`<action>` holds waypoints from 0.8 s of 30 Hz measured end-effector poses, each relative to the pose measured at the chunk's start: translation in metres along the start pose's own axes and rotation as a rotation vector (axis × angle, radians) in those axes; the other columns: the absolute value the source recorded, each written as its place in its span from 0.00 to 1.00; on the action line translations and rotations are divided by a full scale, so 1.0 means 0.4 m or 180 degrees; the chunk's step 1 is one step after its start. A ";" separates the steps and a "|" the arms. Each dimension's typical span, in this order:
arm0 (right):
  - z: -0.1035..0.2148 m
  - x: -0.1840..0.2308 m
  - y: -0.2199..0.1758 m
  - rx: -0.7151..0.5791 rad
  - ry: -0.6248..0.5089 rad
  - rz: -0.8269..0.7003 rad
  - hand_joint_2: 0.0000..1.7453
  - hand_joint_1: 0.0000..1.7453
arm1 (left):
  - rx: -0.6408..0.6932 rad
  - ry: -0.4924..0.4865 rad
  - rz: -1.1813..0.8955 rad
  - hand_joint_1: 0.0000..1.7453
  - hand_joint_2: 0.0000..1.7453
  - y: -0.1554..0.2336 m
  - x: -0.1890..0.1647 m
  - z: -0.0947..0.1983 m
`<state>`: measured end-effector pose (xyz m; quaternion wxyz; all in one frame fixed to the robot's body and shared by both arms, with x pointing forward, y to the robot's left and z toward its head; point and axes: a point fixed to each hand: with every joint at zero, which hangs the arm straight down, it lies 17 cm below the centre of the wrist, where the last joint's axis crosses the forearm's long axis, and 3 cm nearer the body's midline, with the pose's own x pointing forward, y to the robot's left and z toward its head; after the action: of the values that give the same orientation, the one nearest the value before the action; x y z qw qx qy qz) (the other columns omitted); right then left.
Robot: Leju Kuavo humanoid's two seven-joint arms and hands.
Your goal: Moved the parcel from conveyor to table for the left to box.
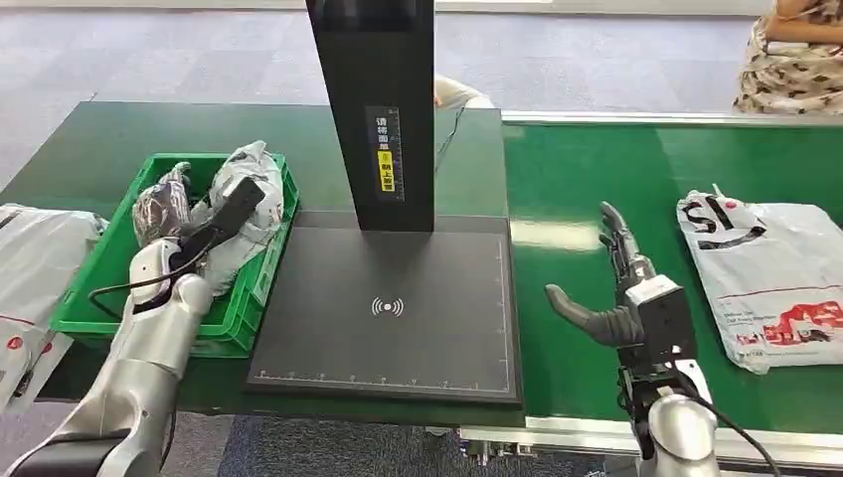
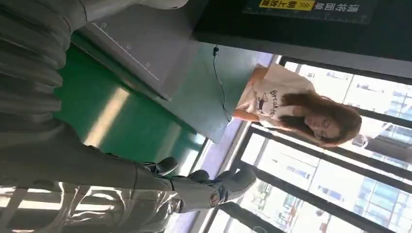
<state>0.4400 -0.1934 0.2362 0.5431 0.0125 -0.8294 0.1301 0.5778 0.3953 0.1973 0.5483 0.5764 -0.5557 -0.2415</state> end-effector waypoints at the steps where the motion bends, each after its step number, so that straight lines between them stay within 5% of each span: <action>1: 0.001 0.002 -0.002 -0.0003 -0.0007 0.0025 1.00 0.00 | 0.0013 -0.0037 0.0076 0.00 1.00 -0.002 0.013 0.010; 4: 0.008 0.010 -0.004 -0.0016 -0.0042 0.0060 1.00 0.00 | 0.0125 -0.0205 0.0433 0.00 1.00 0.011 0.059 0.049; 5: 0.011 0.010 -0.003 -0.0012 -0.0044 0.0078 1.00 0.00 | 0.0173 -0.0270 0.0595 0.00 0.00 0.020 0.072 0.064; 15: 0.053 -0.023 -0.021 -0.0095 0.0048 0.0093 1.00 0.00 | 0.0587 -0.0783 0.2278 0.00 0.00 0.093 0.120 0.305; 21: 0.089 -0.060 -0.019 -0.0075 0.0169 0.0091 1.00 0.00 | -0.0328 -0.1048 0.3845 0.00 0.00 0.059 0.259 0.490; 22: 0.094 -0.057 -0.017 -0.0076 0.0114 0.0089 1.00 0.00 | -0.0418 -0.1108 0.3941 0.00 1.00 0.059 0.277 0.516; 24: 0.108 -0.034 -0.001 -0.0013 -0.0101 0.0034 1.00 0.00 | -0.0693 -0.1216 0.4299 0.00 1.00 0.061 0.320 0.563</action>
<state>0.4068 -0.2053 0.2079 0.5292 0.0090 -0.8383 0.1311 0.4028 0.2029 0.1982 0.5256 -0.0046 -0.8507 0.0002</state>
